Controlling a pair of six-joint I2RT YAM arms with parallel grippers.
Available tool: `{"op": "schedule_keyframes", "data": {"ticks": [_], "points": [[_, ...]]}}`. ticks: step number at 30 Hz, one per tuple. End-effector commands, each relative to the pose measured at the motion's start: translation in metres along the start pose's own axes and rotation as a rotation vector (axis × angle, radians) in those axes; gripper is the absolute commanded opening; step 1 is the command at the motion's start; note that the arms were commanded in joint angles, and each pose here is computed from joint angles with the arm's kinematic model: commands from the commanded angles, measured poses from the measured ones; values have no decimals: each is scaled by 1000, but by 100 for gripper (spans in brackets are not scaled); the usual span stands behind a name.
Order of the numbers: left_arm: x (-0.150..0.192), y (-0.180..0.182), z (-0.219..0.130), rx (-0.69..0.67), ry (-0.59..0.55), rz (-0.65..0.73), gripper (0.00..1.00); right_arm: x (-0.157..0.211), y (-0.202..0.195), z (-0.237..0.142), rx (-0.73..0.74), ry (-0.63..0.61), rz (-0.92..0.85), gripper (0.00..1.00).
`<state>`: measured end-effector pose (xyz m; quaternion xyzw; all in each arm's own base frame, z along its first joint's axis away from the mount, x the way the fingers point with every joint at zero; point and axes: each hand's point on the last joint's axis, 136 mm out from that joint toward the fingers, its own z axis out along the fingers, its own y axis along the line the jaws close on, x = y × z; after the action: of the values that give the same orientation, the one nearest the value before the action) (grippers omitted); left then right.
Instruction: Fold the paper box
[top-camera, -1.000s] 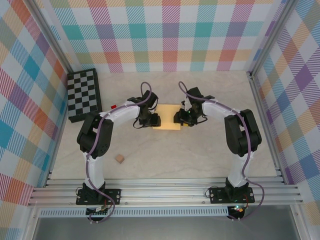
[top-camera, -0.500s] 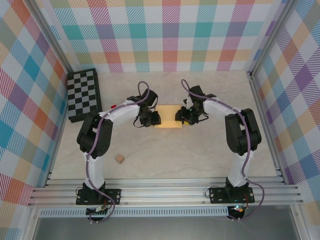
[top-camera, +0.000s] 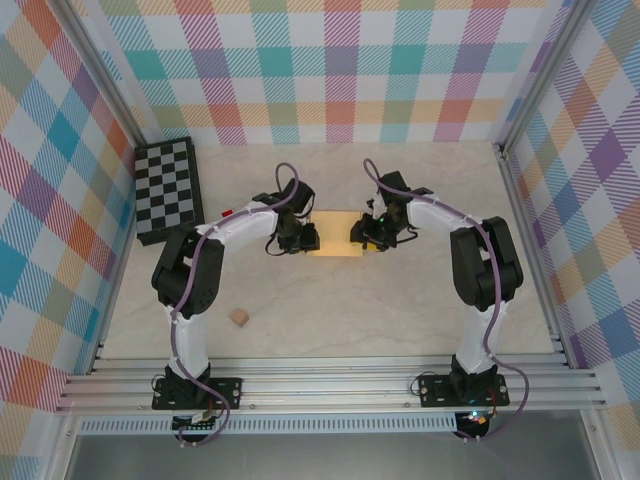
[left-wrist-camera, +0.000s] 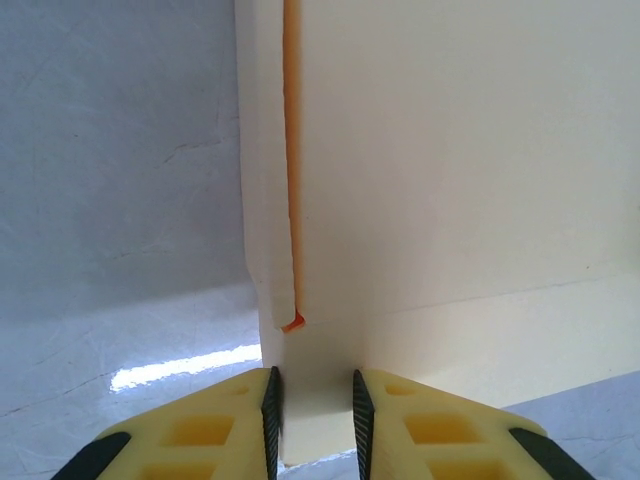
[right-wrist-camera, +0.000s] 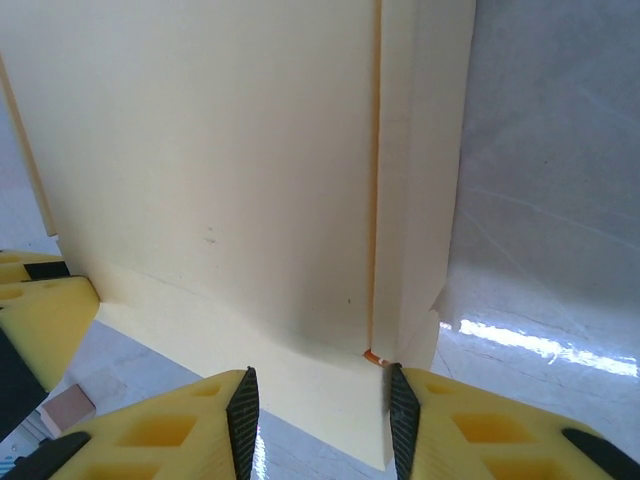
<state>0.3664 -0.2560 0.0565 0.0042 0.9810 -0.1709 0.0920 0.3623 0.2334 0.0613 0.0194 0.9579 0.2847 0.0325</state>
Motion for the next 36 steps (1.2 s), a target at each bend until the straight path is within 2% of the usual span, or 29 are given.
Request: {"op": "schedule_keyframes", "data": {"ticks": [1, 8, 12, 24, 30, 36], "points": [[-4, -21, -6, 87, -36, 107, 26, 7, 13, 10, -67, 59, -25, 41], [-5, -16, 0, 63, -55, 180, 26, 2, 0, 10, -25, 57, -27, 41], [-6, -14, 0, 46, -48, 177, 27, 1, -1, 5, -16, 53, -42, 42], [-11, -16, -13, 38, -63, 57, 27, 1, 14, -6, -66, 53, -64, 43], [-6, -31, -18, 120, -51, -9, 24, 4, 24, -8, -118, 63, -50, 41], [-4, -37, -32, 138, -82, 8, 25, 10, 17, -10, -86, 57, -67, 40]]}}
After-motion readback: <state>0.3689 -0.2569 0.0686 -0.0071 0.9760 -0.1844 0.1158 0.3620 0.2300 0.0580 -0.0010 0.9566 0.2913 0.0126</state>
